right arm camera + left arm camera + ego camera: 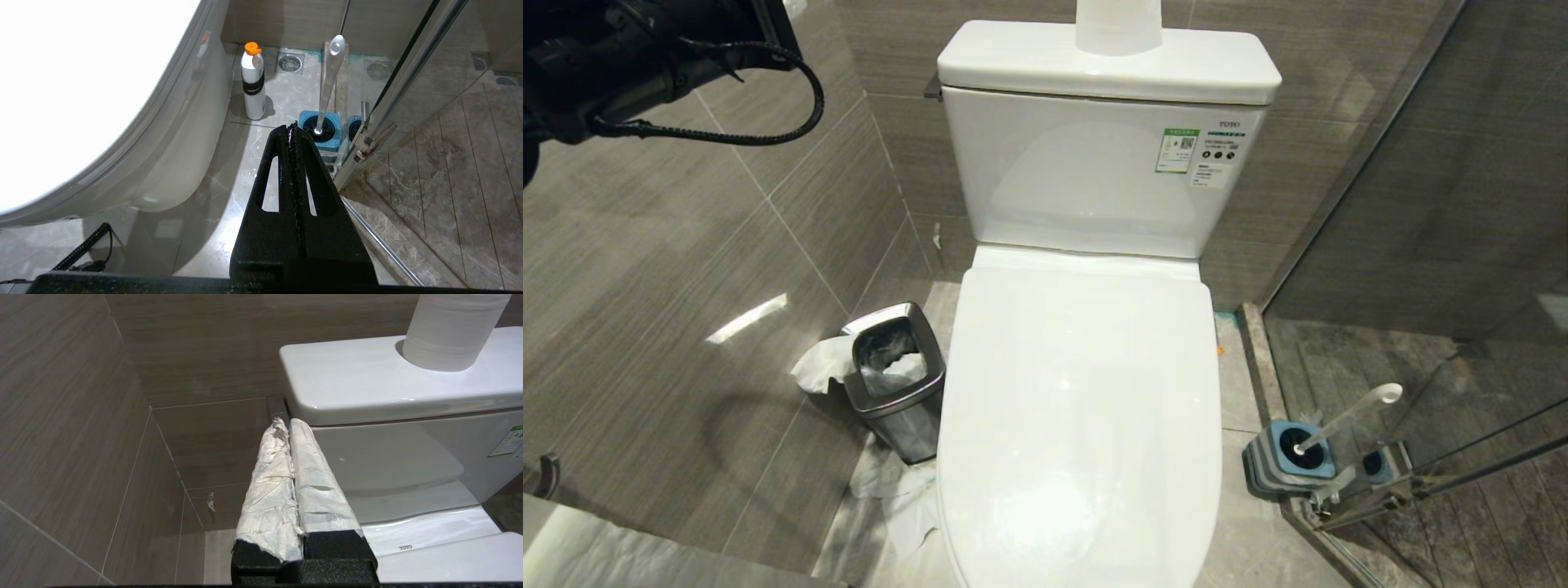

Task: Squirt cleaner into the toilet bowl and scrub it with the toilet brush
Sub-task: Use the left hand to lift the toilet lid slightly

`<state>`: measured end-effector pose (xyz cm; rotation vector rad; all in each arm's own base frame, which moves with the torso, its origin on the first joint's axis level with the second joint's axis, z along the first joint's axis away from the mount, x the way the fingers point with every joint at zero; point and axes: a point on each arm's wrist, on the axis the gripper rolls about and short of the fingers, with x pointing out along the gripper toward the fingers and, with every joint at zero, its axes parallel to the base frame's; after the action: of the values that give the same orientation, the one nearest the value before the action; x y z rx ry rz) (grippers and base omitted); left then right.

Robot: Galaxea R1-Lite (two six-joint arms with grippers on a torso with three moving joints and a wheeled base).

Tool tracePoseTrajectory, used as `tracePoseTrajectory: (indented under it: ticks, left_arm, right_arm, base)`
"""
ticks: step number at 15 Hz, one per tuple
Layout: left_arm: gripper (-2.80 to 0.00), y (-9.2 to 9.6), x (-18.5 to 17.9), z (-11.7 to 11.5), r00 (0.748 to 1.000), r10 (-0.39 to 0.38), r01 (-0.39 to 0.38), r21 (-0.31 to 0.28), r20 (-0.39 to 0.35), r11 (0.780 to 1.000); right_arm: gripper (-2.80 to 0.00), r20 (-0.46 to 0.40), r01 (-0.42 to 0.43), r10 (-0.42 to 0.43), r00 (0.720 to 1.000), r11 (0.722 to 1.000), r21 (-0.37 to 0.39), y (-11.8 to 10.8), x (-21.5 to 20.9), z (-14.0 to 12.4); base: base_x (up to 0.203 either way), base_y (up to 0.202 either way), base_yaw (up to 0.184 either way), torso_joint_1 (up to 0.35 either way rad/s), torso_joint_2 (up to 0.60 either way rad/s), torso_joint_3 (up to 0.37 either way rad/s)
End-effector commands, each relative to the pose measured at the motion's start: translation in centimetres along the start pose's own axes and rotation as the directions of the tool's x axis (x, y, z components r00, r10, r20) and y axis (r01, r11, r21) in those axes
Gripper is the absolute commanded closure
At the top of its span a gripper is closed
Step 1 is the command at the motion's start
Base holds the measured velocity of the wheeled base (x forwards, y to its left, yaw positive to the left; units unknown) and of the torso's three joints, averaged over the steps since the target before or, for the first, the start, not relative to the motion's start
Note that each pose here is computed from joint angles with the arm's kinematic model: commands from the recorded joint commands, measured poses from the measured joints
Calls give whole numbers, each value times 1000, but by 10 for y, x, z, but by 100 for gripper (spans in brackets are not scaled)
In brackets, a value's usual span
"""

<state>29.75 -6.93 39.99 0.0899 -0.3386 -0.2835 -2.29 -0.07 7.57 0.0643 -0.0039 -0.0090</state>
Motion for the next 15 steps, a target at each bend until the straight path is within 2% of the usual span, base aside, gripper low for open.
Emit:
tracePoseTrajectory:
  ticks: [1,3,5,7,10,12,13,14,15]
  left_arm:
    - [0,1,0,-2,1000,-3,3,-13,-6,1000]
    - [0,0,0,-4,1000,-28,27,-37,-14,999]
    - [0,0,-2,-5,992,-118,115,-85,-35,990]
    - [0,7,-7,-7,970,-235,225,-133,-67,965]
    - [0,15,-19,-13,912,-374,337,-210,-168,918]
    - [0,17,-24,-20,853,-478,411,-293,-212,863]
    - [0,16,-24,-22,819,-533,444,-353,-213,823]
    - [0,15,-24,-23,784,-587,478,-409,-200,778]
    - [0,14,-25,-23,741,-648,516,-468,-175,717]
  right_arm:
    - [0,-1,0,0,1000,1000,0,0,0,0]
    - [0,-1,0,0,1000,1000,0,0,0,0]
    - [0,-1,0,0,1000,1000,0,0,0,0]
    - [0,-1,0,0,1000,1000,0,0,0,0]
    - [0,-1,0,0,1000,1000,0,0,0,0]
    - [0,-1,0,0,1000,1000,0,0,0,0]
    - [0,-1,0,0,1000,1000,0,0,0,0]
    - [0,-1,0,0,1000,1000,0,0,0,0]
    - [0,-1,0,0,1000,1000,0,0,0,0]
  base:
    - [0,0,0,0,0,0]
    - [0,0,0,0,0,0]
    - [0,0,0,0,0,0]
    - [0,0,0,0,0,0]
    - [0,0,0,0,0,0]
    - [0,0,0,0,0,0]
    - [0,0,0,0,0,0]
    - [0,0,0,0,0,0]
    - [0,0,0,0,0,0]
